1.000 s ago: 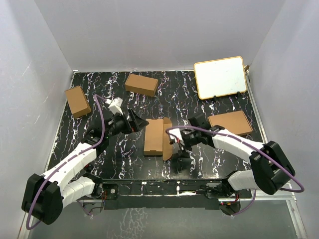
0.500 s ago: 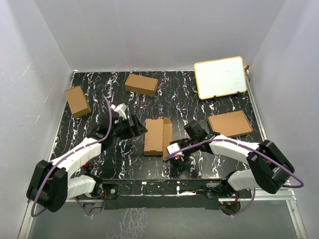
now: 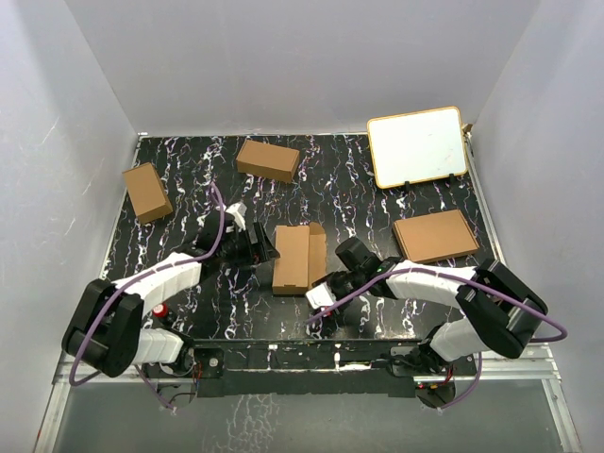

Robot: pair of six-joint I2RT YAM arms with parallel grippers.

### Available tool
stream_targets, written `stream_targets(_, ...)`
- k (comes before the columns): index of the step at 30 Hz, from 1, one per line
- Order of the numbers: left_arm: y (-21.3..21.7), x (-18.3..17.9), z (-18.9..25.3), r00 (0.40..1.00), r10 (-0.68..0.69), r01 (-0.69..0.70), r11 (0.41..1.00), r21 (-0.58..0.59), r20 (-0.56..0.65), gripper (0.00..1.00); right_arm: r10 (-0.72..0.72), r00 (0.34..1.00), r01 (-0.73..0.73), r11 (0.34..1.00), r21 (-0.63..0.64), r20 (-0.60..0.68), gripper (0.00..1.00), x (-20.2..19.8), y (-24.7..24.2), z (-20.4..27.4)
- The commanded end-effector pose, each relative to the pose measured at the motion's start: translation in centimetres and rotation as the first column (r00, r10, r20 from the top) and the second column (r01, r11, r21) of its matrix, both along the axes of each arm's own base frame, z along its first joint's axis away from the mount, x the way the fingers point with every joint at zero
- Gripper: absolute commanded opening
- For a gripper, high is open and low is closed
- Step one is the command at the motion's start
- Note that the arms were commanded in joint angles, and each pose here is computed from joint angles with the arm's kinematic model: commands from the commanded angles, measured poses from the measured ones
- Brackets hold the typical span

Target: Fold the paper box

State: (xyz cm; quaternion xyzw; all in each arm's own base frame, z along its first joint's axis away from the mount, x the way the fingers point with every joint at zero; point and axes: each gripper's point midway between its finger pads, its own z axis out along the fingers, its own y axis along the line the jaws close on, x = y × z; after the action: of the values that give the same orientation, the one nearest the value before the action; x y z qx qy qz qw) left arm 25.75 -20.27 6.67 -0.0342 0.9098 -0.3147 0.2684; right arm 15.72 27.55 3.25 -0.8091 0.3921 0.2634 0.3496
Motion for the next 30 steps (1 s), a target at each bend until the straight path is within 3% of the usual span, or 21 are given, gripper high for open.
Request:
stream_targets(1,-1.1,0.7,0.7,0.999,-0.038,0.038,0.999,-0.006,0.030,0.82,0.023,0.998,-0.026,0.999,0.047,0.060,0.45,0.5,1.1,0.5)
stream_targets(20,-1.0,0.2,-2.1,0.998,-0.055,0.056,0.998,0.038,-0.027,0.76,-0.051,0.998,0.049,0.998,0.043,0.045,0.25,1.5,1.3,0.9)
stream_targets(30,-1.6,0.1,-1.2,0.997,-0.079,0.079,0.997,0.001,-0.012,0.74,-0.087,0.996,0.087,0.995,0.040,0.002,0.15,2.0,1.1,1.1)
